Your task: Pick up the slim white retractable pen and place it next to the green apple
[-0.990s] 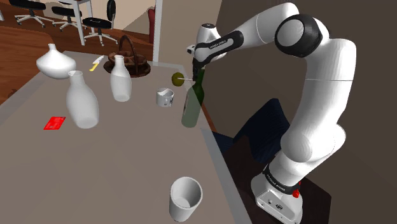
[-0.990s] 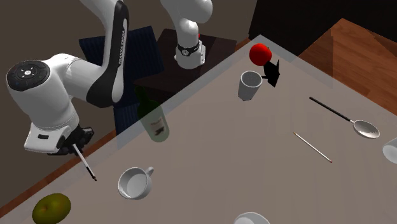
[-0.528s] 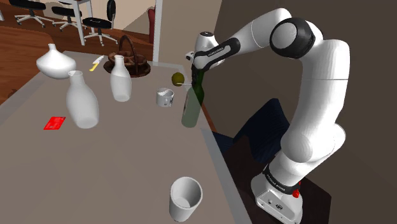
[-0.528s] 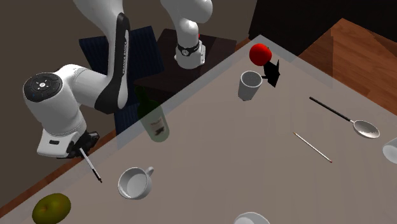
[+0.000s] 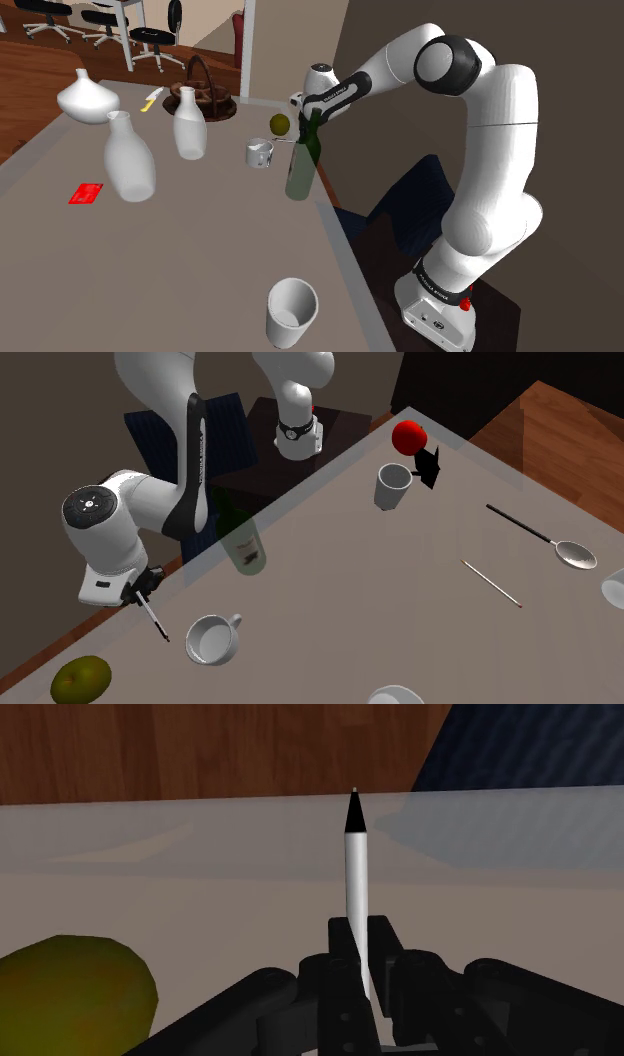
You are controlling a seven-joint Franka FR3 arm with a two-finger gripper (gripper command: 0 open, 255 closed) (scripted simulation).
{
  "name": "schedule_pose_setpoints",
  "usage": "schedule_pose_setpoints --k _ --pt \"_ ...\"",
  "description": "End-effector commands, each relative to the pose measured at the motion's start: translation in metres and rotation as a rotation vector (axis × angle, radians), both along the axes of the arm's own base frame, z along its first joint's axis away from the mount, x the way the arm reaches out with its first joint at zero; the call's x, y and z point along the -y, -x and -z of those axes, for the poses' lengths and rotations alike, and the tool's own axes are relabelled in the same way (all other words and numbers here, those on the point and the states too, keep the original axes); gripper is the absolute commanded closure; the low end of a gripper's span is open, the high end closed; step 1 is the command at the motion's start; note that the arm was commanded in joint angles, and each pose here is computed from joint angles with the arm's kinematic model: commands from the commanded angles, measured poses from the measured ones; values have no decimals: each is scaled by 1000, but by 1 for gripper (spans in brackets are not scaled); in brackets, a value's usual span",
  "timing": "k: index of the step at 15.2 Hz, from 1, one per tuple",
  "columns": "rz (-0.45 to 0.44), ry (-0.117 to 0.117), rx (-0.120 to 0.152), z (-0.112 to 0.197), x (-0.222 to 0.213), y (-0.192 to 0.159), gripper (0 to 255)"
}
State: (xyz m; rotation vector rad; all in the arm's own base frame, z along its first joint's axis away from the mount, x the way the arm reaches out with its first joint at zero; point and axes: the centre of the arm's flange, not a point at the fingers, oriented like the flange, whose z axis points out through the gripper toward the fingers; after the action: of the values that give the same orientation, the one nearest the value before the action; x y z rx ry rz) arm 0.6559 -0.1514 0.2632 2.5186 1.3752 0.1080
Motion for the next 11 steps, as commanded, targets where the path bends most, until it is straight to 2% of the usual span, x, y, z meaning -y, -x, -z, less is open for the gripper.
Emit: schedule_pose_setpoints --k 1,8,11 --pt "0 0 1 10 1 -1 255" --pt "0 0 1 45 1 -1 255" --pt "0 0 1 45 1 -1 255"
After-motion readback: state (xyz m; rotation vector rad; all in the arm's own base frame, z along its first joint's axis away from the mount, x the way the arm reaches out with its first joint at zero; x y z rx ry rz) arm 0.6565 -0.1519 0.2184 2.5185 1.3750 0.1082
